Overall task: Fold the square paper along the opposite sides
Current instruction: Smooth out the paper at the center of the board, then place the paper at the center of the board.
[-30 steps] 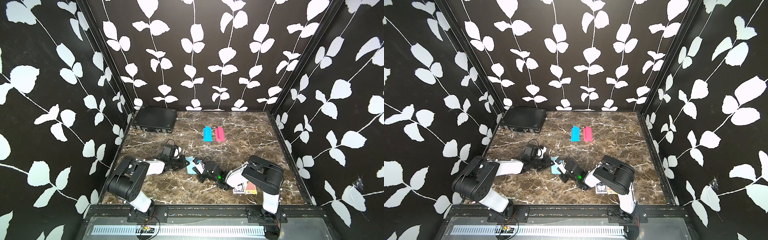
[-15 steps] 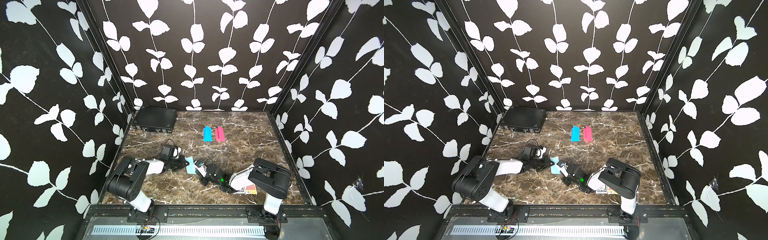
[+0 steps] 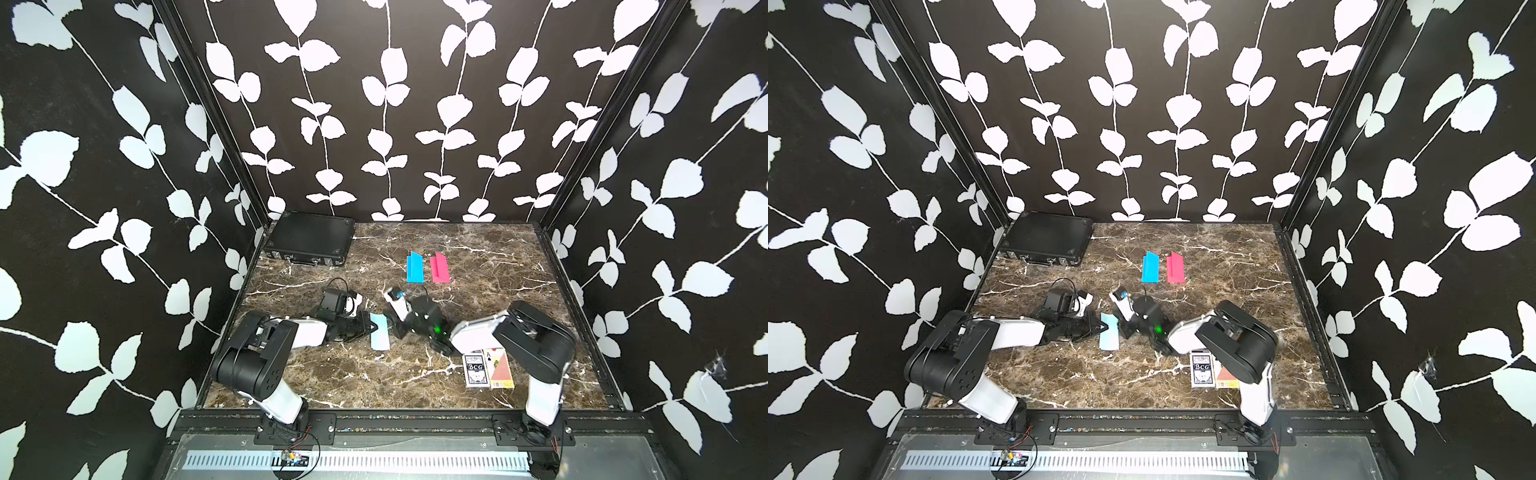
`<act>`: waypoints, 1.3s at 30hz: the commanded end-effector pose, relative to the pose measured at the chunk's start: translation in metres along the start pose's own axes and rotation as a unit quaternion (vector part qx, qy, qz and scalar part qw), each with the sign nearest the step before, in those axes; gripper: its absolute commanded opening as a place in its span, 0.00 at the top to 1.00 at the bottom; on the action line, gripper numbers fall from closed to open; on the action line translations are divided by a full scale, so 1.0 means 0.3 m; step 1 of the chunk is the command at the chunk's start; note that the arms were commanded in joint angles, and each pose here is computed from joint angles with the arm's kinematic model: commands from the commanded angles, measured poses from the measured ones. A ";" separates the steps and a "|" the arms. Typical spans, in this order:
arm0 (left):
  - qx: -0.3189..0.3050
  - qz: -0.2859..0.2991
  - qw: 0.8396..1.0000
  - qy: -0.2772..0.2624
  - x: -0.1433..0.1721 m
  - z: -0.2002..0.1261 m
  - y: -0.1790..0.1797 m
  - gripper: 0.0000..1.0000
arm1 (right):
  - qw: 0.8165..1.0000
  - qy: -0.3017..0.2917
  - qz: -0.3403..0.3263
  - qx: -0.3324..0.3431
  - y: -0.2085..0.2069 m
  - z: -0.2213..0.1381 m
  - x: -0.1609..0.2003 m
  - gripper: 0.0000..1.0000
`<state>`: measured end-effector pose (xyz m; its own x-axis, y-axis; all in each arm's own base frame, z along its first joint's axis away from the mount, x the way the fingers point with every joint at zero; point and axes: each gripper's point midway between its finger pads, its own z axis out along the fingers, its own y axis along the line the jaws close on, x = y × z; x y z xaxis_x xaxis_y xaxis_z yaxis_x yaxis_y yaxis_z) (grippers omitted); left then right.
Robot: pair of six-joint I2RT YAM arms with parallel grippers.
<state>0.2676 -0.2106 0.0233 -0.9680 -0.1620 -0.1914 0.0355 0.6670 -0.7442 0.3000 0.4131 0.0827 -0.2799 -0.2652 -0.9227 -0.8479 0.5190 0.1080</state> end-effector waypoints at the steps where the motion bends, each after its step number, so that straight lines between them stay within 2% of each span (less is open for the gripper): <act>1: 0.003 0.005 1.000 0.010 0.019 0.000 0.007 1.00 | 0.999 -0.008 -0.019 -0.028 0.031 0.050 -0.003 0.99; 11: 0.008 0.001 1.000 0.007 0.010 -0.004 0.002 1.00 | 0.997 0.062 -0.020 0.041 -0.078 0.022 0.220 1.00; 15: 0.011 0.004 1.000 0.005 -0.003 -0.012 -0.015 1.00 | 0.996 0.058 -0.019 0.063 -0.137 -0.017 0.210 1.00; 20: 0.041 0.023 0.999 0.000 -0.061 -0.027 -0.102 1.00 | 0.996 0.037 -0.011 0.077 -0.174 -0.084 0.114 0.97; 25: 0.053 0.061 0.997 -0.016 -0.244 -0.092 -0.224 1.00 | 0.996 0.023 0.036 0.078 -0.172 -0.231 0.014 0.92; 28: 0.019 0.089 0.996 -0.021 -0.376 -0.131 -0.254 1.00 | 0.996 0.004 0.056 0.075 -0.179 -0.285 -0.003 0.91; 29: 0.006 0.095 0.995 -0.022 -0.412 -0.134 -0.255 1.00 | 0.996 -0.017 0.055 0.070 -0.173 -0.312 -0.055 0.91; 33: -0.018 0.102 0.994 -0.016 -0.529 -0.101 -0.237 1.00 | 0.994 -0.053 0.062 0.068 -0.191 -0.352 -0.117 0.91; 39: -0.004 0.095 0.995 -0.012 -0.653 0.020 -0.208 1.00 | 0.992 -0.068 0.077 0.080 -0.243 -0.414 -0.130 0.91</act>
<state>0.4561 -0.2224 0.1197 -0.9164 -0.0819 -0.3918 0.2325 0.6878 -0.6877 0.3187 0.2922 0.1433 -0.3446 -0.1161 -0.9316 -0.7122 0.6788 0.1788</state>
